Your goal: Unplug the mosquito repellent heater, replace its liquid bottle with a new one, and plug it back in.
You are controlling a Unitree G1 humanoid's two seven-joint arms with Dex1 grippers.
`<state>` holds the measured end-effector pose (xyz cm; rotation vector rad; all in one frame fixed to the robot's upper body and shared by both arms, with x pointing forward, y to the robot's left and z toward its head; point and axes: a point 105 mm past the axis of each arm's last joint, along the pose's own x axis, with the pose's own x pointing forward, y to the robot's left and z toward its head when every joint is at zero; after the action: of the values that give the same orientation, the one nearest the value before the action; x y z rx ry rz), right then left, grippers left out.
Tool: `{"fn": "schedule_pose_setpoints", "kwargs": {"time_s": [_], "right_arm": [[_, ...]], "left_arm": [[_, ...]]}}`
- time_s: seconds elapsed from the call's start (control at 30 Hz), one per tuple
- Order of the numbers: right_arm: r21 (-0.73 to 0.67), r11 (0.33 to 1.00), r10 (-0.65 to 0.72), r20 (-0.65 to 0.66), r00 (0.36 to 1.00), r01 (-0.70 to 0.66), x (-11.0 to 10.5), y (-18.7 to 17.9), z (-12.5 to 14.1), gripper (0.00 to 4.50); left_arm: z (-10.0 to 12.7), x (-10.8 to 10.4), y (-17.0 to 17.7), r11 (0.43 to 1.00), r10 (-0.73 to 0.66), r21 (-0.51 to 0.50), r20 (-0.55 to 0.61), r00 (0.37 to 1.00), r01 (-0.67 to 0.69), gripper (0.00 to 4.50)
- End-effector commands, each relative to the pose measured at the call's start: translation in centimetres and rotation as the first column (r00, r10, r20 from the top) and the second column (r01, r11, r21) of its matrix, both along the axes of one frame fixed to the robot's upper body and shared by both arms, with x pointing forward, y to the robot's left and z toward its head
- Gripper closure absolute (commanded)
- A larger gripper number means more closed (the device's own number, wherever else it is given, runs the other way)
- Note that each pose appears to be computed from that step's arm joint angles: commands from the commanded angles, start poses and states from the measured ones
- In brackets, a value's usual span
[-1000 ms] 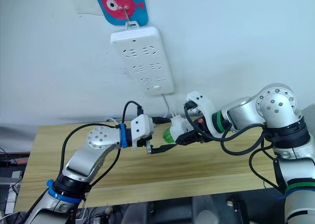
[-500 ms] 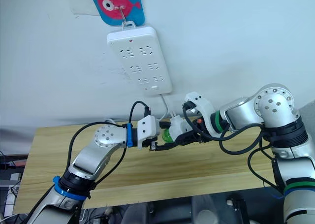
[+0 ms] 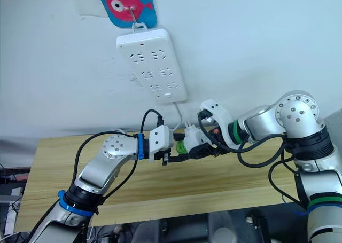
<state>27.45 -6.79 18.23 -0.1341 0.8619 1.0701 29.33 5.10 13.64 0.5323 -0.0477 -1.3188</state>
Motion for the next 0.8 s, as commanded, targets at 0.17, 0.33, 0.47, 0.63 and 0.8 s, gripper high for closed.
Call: {"fn": "schedule_pose_setpoints", "kwargs": {"time_s": [0.17,0.33,0.47,0.63,0.8], "right_arm": [[0.045,0.999,0.014,0.059,0.998,-0.016,-0.3,-0.4,1.7,0.07],[0.108,0.994,0.007,0.079,0.997,-0.016,-1.0,-1.0,2.1,0.07],[0.189,0.982,0.000,0.117,0.993,-0.022,-1.8,-1.2,2.0,0.07],[0.260,0.965,-0.036,0.149,0.988,-0.004,-2.5,-1.1,0.7,0.07],[0.339,0.941,-0.072,0.173,0.982,0.009,-3.2,-0.9,-0.3,0.07]], "left_arm": [[1.1,0.1,0.5,0.999,0.030,-0.040,0.053,0.998,-0.028,2.23],[1.3,0.1,1.4,0.992,0.083,-0.102,0.036,0.996,-0.079,2.23],[1.0,-0.1,2.2,0.983,0.121,-0.143,0.006,0.993,-0.119,2.23],[1.0,-0.3,3.4,0.963,0.173,-0.202,-0.041,0.984,-0.177,2.23],[0.8,-0.8,4.5,0.932,0.217,-0.275,-0.098,0.971,-0.236,2.23]]}}
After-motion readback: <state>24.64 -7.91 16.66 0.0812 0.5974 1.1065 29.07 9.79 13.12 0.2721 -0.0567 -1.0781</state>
